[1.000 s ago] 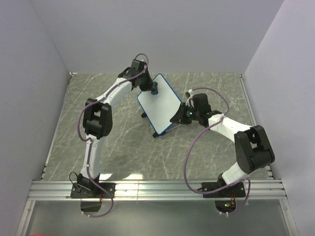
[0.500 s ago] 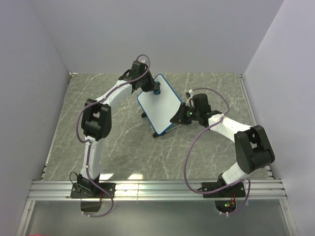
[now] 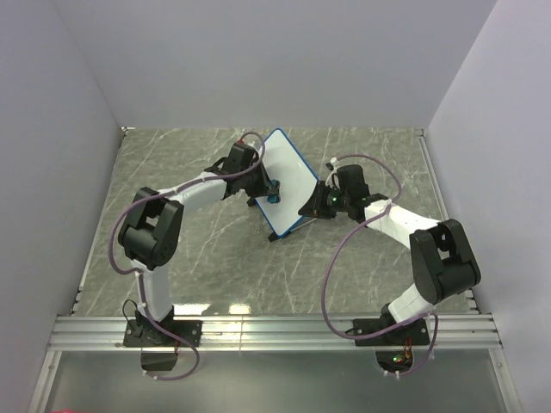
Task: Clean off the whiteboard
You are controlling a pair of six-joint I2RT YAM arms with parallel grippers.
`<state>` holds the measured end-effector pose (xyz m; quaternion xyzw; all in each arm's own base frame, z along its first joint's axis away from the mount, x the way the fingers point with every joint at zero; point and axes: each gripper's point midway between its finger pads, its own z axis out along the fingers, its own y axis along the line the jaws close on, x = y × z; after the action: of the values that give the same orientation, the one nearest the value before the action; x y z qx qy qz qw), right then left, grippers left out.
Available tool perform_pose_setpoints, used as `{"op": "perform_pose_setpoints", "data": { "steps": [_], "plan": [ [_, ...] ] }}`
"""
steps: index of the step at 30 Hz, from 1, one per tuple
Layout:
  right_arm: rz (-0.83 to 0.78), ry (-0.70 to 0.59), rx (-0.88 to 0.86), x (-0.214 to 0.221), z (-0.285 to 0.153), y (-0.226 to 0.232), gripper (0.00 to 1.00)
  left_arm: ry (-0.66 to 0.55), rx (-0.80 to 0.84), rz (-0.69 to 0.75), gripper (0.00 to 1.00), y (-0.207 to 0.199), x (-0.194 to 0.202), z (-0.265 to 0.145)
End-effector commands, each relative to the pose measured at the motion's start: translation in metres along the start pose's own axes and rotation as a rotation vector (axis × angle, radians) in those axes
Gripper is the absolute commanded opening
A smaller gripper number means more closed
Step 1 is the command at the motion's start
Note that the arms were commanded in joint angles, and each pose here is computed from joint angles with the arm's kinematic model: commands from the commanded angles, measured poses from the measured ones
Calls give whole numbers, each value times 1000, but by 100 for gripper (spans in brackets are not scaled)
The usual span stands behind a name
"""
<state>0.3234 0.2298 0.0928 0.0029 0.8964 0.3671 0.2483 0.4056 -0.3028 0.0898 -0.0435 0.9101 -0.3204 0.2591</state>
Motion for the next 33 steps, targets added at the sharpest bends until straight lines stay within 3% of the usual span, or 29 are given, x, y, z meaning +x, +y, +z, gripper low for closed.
{"op": "perform_pose_setpoints", "data": {
  "steps": [1, 9, 13, 24, 33],
  "plan": [
    [-32, 190, 97, 59, 6, -30, 0, 155, -154, -45, 0, 46, 60, 21],
    [-45, 179, 100, 60, 1, -30, 0, 119, -336, -92, 0, 106, 14, 34],
    [-44, 178, 101, 60, -1, -29, 0, 98, -352, -106, 0, 114, -7, 36],
    [-48, 159, 101, 58, -8, -25, 0, -124, -215, -59, 0, 50, -82, -46],
    [-33, 141, 96, 64, -19, -23, 0, -185, -359, -59, 0, 95, -107, -93]
  ]
}}
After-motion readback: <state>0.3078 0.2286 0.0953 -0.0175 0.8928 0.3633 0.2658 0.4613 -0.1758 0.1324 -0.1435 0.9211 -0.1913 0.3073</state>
